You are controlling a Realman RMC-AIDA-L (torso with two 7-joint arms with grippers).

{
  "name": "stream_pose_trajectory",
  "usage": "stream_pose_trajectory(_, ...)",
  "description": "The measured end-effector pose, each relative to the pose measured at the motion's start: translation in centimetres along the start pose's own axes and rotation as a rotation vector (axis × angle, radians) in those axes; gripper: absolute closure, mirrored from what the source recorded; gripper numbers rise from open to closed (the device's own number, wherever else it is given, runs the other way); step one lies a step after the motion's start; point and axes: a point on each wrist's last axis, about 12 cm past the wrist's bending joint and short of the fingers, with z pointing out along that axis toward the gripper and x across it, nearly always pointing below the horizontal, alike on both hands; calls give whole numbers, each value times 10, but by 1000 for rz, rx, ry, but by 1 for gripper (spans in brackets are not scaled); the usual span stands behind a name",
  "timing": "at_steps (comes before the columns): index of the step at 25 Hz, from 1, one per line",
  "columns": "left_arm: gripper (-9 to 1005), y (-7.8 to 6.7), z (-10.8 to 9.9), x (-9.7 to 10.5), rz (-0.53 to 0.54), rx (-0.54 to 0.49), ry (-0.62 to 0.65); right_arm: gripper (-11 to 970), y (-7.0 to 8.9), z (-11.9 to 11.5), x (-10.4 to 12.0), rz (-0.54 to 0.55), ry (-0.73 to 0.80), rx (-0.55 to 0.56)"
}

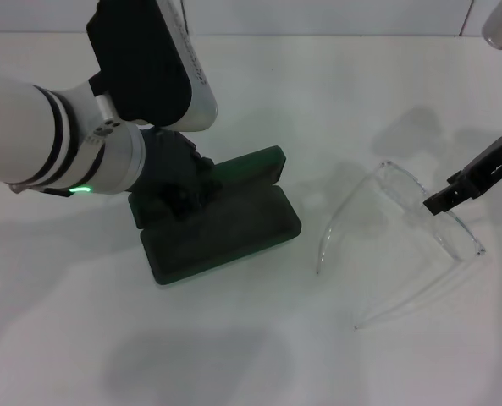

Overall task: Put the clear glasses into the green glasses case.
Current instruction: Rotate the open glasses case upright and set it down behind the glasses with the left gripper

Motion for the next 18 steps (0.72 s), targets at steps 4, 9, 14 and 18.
stream_pose_trajectory(4, 797, 0, 0, 0, 0, -2, 0, 353, 2, 3, 0, -3, 11, -8)
stream_pose_trajectory(9, 796, 0, 0, 0, 1, -4, 0, 362, 4, 11, 1, -3, 36, -25)
stream_pose_trajectory(14, 794, 0, -1, 0, 3, -5, 0, 359, 4, 18, 2, -4, 47, -21)
stream_pose_trajectory(18, 793, 0, -1, 0, 3, -5, 1, 363, 3, 20, 1, -11, 44, -13)
